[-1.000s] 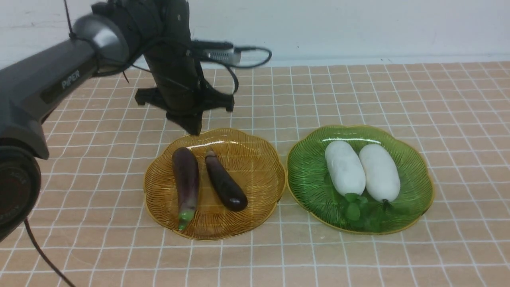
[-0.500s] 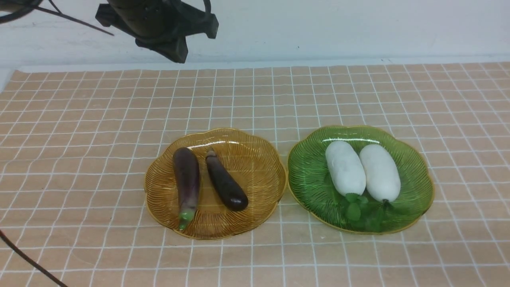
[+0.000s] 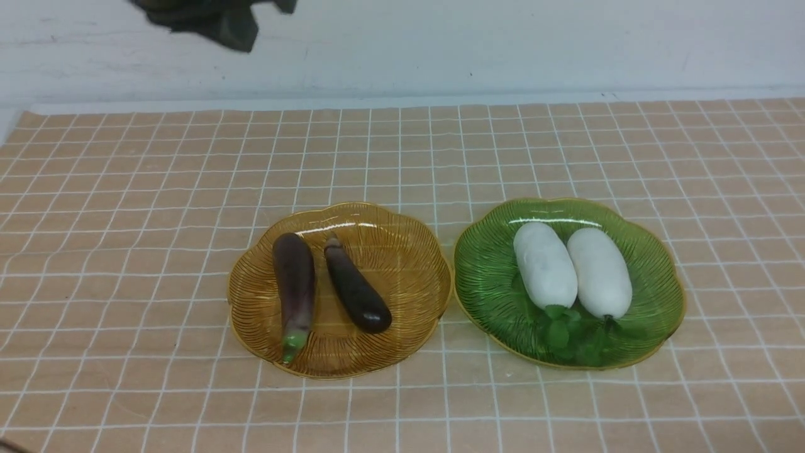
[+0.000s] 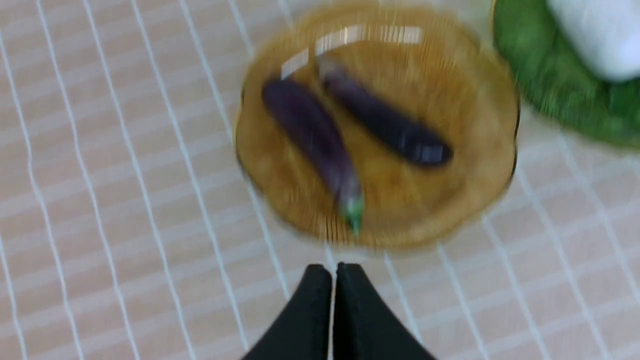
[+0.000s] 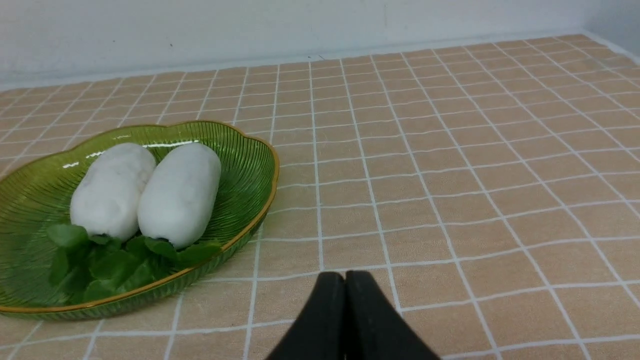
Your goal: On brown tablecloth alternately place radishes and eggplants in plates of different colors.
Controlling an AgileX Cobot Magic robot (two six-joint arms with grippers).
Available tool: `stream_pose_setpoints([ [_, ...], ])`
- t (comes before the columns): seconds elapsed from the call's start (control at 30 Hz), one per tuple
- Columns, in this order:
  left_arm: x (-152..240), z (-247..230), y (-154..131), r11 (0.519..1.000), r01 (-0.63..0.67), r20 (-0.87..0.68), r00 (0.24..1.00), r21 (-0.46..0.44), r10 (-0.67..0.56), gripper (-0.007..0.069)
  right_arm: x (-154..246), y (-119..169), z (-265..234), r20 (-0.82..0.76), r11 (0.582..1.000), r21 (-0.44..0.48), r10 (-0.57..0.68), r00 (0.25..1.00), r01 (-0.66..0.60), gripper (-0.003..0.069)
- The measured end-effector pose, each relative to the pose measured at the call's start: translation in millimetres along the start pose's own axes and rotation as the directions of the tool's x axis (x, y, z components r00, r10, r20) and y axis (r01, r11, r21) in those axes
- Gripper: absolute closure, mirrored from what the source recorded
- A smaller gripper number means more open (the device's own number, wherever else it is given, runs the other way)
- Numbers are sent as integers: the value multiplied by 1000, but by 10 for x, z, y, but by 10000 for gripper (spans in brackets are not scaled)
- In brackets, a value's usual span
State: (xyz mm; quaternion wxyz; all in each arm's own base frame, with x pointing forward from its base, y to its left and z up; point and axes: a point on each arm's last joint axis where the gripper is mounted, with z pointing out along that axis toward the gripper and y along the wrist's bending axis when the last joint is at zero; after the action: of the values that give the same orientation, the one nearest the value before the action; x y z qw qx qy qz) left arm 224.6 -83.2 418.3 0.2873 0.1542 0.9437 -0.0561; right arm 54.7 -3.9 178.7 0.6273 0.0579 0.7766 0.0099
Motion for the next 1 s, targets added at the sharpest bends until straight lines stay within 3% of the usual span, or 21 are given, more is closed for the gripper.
stream_pose_setpoints([
  [0.17, 937, 148, 10, 999, 46, 63, 997, 26, -47, 629, 1, 0, 0, -1, 1000, 0, 3, 1000, -3, 674],
  [0.33, 1426, 373, 16, 995, 79, 286, 953, 66, -95, 629, 1, 0, 0, -1, 1000, 0, 3, 1000, -3, 674],
  [0.53, 1772, 469, 27, 992, 90, 418, 901, 90, -120, 629, 1, 0, 0, -1, 1000, 0, 3, 1000, -3, 674],
  [1.0, 2163, 689, 59, 998, 44, 403, 913, 43, -58, 629, 1, 0, 0, -1, 1000, 0, 4, 1000, -4, 674],
])
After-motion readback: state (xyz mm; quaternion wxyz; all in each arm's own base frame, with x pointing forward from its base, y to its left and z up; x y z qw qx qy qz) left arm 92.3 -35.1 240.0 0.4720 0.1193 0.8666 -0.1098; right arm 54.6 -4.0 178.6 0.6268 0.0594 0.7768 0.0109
